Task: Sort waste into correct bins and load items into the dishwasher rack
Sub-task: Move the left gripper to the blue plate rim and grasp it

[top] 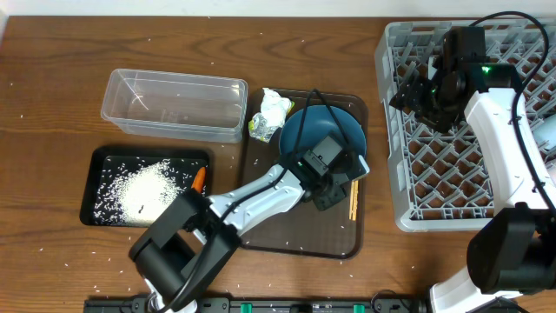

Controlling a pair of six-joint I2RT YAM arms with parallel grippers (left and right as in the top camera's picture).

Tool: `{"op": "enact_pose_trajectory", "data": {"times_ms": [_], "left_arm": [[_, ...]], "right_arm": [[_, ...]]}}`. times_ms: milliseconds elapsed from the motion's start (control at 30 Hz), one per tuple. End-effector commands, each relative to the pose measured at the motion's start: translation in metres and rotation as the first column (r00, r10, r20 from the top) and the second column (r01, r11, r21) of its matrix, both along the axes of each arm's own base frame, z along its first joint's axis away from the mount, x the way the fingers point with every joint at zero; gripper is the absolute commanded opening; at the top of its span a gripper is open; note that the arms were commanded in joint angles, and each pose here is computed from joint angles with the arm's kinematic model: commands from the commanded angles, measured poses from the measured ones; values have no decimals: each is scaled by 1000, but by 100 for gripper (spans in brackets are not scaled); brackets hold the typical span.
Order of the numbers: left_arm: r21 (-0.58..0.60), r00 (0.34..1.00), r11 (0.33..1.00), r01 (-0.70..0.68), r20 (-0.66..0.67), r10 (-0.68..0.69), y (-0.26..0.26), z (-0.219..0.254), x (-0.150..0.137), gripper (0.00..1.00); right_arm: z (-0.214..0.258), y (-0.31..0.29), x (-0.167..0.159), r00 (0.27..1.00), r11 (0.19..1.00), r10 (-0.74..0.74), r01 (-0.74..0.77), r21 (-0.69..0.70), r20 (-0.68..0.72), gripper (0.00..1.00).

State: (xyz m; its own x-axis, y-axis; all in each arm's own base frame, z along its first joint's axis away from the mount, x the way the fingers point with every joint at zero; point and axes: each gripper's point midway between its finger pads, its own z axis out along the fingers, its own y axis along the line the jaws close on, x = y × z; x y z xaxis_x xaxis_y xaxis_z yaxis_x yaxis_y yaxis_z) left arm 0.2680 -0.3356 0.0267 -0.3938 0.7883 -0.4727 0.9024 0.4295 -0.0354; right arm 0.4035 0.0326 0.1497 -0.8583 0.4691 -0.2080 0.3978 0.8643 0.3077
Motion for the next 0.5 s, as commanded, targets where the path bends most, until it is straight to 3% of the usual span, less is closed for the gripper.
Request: {"op": "enact_pose_trajectory", "data": {"times_ms": [0, 467], "left_arm": [[-21, 999, 1000, 15, 48, -14, -8, 10, 9, 52], [59, 999, 998, -1, 37, -1, 2, -21, 12, 32]], "right_arm": [[10, 0, 0, 1000, 1000, -5, 5, 5, 24, 72], [10, 0, 0, 1000, 1000, -6, 6, 5, 25, 73]]}}
